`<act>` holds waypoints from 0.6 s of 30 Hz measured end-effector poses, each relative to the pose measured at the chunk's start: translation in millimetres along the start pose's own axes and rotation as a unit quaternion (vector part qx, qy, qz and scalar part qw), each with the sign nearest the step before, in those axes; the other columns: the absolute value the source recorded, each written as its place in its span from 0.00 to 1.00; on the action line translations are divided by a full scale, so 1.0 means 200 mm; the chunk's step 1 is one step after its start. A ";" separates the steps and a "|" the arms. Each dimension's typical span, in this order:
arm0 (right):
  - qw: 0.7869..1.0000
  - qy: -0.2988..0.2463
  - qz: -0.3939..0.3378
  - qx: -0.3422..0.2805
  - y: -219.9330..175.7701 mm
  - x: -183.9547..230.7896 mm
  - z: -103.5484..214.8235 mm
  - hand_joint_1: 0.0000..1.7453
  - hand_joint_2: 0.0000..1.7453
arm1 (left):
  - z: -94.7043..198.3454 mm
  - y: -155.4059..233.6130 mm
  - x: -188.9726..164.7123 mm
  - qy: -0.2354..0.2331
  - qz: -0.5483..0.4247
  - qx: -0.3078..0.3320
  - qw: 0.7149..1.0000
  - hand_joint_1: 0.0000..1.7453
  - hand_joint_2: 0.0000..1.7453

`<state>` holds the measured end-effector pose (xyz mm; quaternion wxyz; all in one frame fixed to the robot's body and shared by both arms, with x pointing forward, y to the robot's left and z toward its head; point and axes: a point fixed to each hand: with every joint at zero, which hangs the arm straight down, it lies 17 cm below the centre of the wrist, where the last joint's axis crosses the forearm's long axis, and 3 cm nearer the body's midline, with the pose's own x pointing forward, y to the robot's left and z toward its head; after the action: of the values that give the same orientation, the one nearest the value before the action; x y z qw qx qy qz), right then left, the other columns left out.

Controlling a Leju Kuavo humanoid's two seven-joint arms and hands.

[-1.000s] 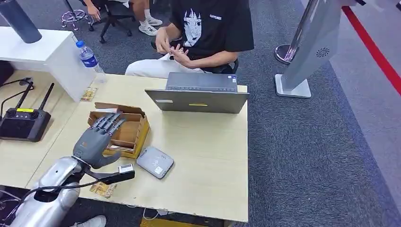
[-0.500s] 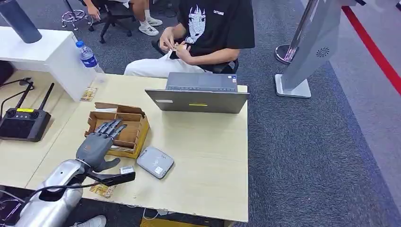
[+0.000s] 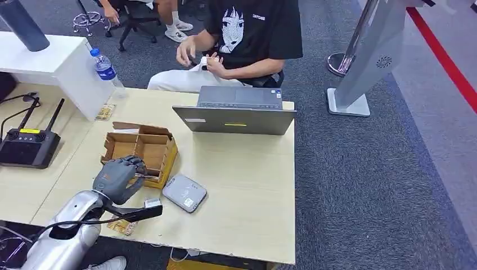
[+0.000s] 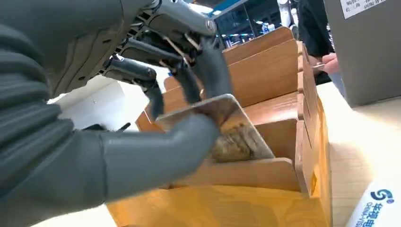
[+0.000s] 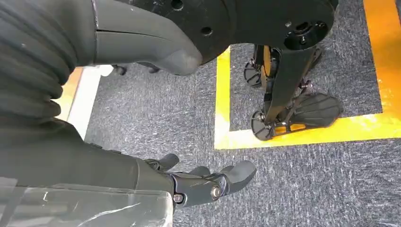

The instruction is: Pass the card to the sensor for recognition and then transmit it.

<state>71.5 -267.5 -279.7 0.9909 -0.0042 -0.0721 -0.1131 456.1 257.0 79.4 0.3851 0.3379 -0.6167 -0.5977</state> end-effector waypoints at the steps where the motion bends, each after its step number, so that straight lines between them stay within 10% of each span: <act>1: 1.000 0.000 0.000 0.000 0.00 0.00 0.00 0.00 1.00 | 0.00 0.00 0.00 0.000 0.000 0.000 1.000 1.00 1.00; 10: 1.000 0.000 0.000 0.000 0.00 0.00 0.00 0.00 1.00 | -0.02 0.06 0.02 -0.002 -0.001 0.030 1.000 1.00 1.00; 18: 1.000 0.000 0.001 0.002 0.02 0.00 0.00 0.00 1.00 | -0.10 0.54 0.14 -0.010 -0.019 0.166 0.986 1.00 1.00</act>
<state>71.6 -264.3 -279.6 0.9911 -0.0025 -0.0722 -0.1119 464.4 229.9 189.3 0.3056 0.4028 -0.7047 -0.4978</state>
